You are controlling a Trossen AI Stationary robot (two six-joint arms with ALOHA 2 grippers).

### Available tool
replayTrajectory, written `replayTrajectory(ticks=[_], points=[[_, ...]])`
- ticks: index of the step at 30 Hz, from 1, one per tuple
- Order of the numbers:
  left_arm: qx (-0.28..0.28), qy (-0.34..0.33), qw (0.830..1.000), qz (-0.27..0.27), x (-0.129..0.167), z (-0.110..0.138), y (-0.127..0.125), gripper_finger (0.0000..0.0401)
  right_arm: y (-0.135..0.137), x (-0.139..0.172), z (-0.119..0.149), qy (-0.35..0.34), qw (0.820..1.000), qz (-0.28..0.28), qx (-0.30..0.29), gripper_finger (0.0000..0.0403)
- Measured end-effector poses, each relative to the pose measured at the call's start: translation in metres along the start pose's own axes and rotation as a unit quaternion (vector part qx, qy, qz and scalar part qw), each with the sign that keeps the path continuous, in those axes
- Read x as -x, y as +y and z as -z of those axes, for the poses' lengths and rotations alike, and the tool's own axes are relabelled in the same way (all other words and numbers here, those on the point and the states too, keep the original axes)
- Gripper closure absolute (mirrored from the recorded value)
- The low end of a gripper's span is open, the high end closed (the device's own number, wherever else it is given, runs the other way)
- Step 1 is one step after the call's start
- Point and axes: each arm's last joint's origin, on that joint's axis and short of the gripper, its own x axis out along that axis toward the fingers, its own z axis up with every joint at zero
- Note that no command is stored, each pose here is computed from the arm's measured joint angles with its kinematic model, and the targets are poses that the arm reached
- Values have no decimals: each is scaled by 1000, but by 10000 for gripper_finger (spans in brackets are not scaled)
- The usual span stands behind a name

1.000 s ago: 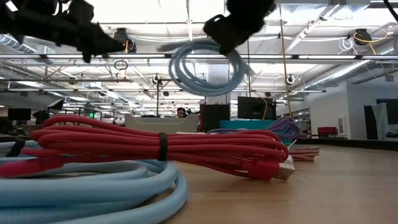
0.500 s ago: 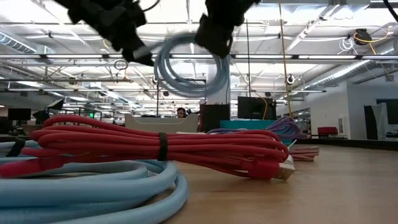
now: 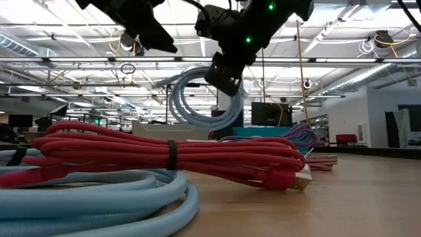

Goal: Pick & Place USB Port
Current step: Put the right blue hdmi cable into the gray bin

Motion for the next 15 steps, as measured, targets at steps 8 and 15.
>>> replayTrajectory(ticks=[8,15], points=[[16,-1,1000,-9,0,0,0,157,0,4,-15,-52,998,-15,-12,375],[24,1,1000,13,-5,0,-4,122,-3,3,-20,-64,998,-8,-7,375]])
